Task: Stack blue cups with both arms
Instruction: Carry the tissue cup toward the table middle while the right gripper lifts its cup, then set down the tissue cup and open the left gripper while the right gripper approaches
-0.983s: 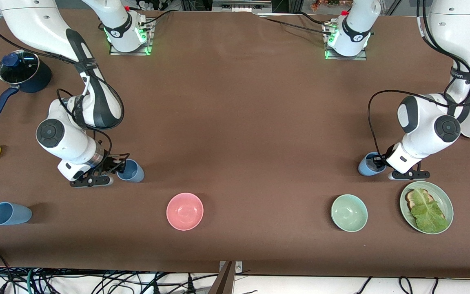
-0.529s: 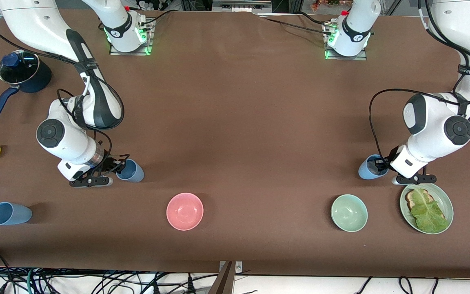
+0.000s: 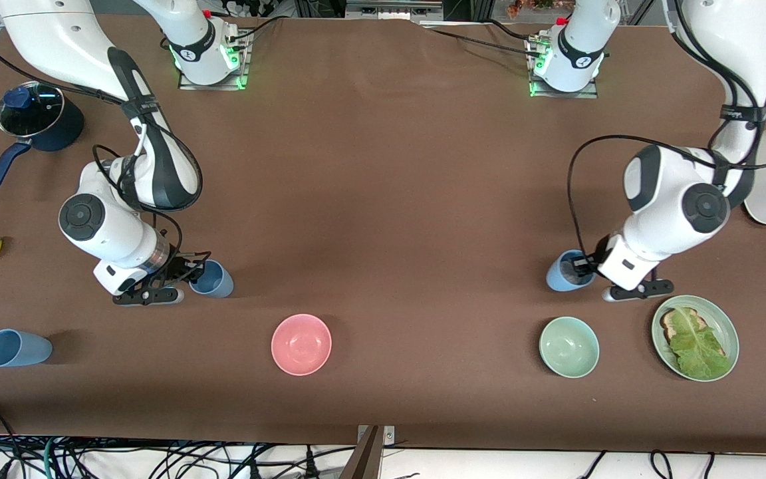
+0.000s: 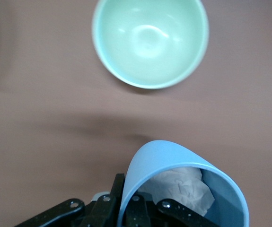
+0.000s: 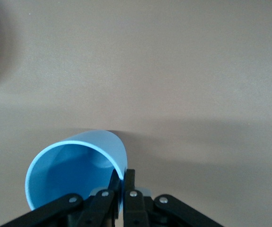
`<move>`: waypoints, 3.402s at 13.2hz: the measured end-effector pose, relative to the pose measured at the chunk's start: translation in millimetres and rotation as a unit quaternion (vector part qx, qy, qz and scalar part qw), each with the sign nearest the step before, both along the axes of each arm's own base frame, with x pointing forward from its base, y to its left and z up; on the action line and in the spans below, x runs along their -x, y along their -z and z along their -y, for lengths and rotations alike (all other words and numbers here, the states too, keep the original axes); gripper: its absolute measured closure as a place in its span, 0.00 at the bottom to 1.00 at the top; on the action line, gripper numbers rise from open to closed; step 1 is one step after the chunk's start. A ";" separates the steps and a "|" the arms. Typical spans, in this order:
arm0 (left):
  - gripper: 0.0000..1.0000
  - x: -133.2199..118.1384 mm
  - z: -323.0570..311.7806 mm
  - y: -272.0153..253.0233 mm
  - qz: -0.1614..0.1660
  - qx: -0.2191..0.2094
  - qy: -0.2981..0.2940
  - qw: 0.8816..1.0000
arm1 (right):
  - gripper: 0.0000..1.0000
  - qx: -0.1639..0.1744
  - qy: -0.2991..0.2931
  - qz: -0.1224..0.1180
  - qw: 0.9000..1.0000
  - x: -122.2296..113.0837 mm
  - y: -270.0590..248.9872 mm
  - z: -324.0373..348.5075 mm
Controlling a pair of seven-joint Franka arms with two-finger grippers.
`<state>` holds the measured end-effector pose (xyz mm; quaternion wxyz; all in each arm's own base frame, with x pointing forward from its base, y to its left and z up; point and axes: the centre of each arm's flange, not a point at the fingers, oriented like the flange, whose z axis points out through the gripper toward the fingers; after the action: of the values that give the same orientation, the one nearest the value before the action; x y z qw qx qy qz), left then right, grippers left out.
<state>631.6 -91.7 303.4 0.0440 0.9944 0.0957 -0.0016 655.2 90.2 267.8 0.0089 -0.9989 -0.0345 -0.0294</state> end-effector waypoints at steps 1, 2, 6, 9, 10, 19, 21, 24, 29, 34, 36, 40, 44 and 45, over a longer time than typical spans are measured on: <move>0.95 3.2 20.2 -1.3 -0.003 0.006 -0.013 1.000 | 0.95 0.000 0.000 0.001 1.000 -0.5 -0.8 -0.1; 0.95 6.9 39.4 -2.8 -0.006 0.012 -0.027 1.000 | 0.95 0.000 0.000 0.002 1.000 -1.2 -2.0 -0.1; 0.95 20.8 95.5 -6.5 -0.014 0.015 -0.060 0.998 | 0.95 -0.002 -0.001 0.013 1.000 -5.3 -13.8 -0.7; 0.95 37.3 148.5 -10.9 -0.006 -0.007 -0.086 0.996 | 0.95 -0.002 -0.001 0.017 1.000 -6.1 -19.6 -0.8; 0.95 45.3 169.6 -12.4 -0.003 -0.012 -0.094 0.995 | 0.95 -0.002 -0.001 0.018 1.000 -5.9 -23.0 -0.8; 0.95 114.2 300.9 18.8 -0.002 -0.046 -0.153 0.987 | 0.95 0.003 -0.002 0.001 1.000 6.1 -80.9 0.3; 0.95 120.1 325.2 27.8 -0.005 -0.039 -0.164 0.986 | 0.95 0.004 -0.002 -0.003 1.000 11.7 -101.3 0.8; 0.95 116.4 340.5 38.9 0.001 -0.019 -0.172 0.985 | 0.95 0.006 -0.003 -0.012 1.000 20.2 -124.5 1.7; 0.95 111.2 342.1 57.0 0.003 -0.007 -0.177 0.984 | 0.95 0.009 -0.009 -0.028 1.000 36.7 -161.3 -3.5; 0.95 108.2 346.9 66.7 0.003 0.001 -0.177 0.984 | 0.95 0.011 -0.014 -0.048 0.999 41.1 -209.3 -9.8; 0.95 107.4 347.7 69.6 0.003 0.003 -0.178 0.984 | 0.95 0.009 -0.014 -0.048 0.999 43.3 -221.0 -27.0; 0.68 106.0 348.5 68.3 0.005 0.006 -0.179 0.984 | 0.95 0.004 0.000 -0.045 0.999 48.6 -231.3 -57.4; 0.29 100.6 349.1 60.9 0.010 0.011 -0.183 0.983 | 0.95 0.003 0.016 -0.042 0.999 60.2 -235.0 -107.6; 0.29 98.2 348.3 57.9 0.012 0.013 -0.185 0.983 | 0.95 0.002 0.021 -0.040 0.999 64.0 -235.9 -124.4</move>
<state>533.4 -439.9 245.5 0.0575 0.9589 0.2774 0.0171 591.1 214.6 503.7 0.0080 -0.9998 -0.0128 0.0109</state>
